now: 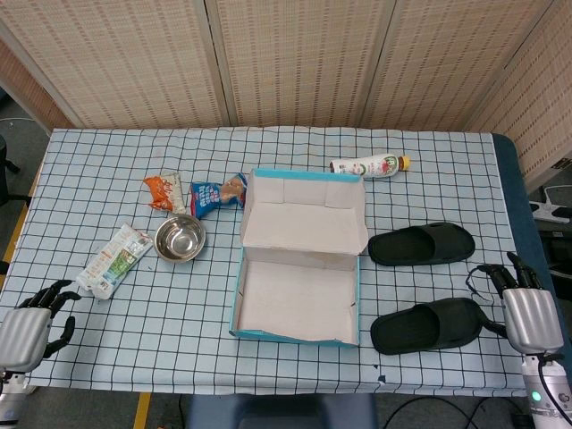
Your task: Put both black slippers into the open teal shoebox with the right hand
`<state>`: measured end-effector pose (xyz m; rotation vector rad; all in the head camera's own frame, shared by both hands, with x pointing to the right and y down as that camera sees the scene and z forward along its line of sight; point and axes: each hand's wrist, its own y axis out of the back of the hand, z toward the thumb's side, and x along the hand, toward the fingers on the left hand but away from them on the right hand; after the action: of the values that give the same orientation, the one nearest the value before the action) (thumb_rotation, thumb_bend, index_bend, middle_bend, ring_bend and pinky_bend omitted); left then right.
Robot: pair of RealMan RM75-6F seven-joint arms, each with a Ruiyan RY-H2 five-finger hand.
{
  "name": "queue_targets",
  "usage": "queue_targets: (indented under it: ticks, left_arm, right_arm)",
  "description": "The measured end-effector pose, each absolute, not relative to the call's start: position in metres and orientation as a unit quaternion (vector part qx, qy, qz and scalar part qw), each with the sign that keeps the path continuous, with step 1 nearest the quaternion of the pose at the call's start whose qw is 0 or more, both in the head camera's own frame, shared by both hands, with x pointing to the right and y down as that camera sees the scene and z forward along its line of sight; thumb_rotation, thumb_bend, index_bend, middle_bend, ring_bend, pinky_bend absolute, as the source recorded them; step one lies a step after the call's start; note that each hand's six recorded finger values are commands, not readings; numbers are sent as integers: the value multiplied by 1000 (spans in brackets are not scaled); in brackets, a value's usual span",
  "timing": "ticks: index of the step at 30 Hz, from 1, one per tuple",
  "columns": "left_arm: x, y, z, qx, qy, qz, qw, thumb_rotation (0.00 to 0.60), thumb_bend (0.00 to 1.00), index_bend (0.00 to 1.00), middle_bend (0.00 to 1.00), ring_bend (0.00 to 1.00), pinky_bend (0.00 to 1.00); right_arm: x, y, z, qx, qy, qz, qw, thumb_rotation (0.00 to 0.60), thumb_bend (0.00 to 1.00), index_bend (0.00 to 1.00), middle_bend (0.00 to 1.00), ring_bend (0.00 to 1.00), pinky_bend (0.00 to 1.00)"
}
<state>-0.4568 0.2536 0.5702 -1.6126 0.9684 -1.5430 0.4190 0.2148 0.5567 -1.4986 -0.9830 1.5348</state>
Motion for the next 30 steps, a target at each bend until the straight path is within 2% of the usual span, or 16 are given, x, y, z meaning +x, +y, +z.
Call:
queue_targets:
  ticks: [11,20,23,30]
  left_arm:
    - [-458,253,569,-621,374,-595,348,600,508,352,163,247,420]
    - [-460,254,568,-616,377,-602,340,600,508,353,162,246,422]
    - [-458,254,565,-617,380,-597,344,600,507,354,162,246,422]
    - [-458,253,567,-616,375,-600,348,600,508,353,162,246,424]
  right_arm:
    - [417,220,556,-610,-368,599,366,600,116,247,264,65,179]
    - [421,230,565,-626,-281,646,334,600,20,220,250,64,177]
    - [419,236,570,-639,-247,652,324,600,3,192,217,46,167]
    - [413,245,591,-661,-174,664,303,600,0,55,135,0,135]
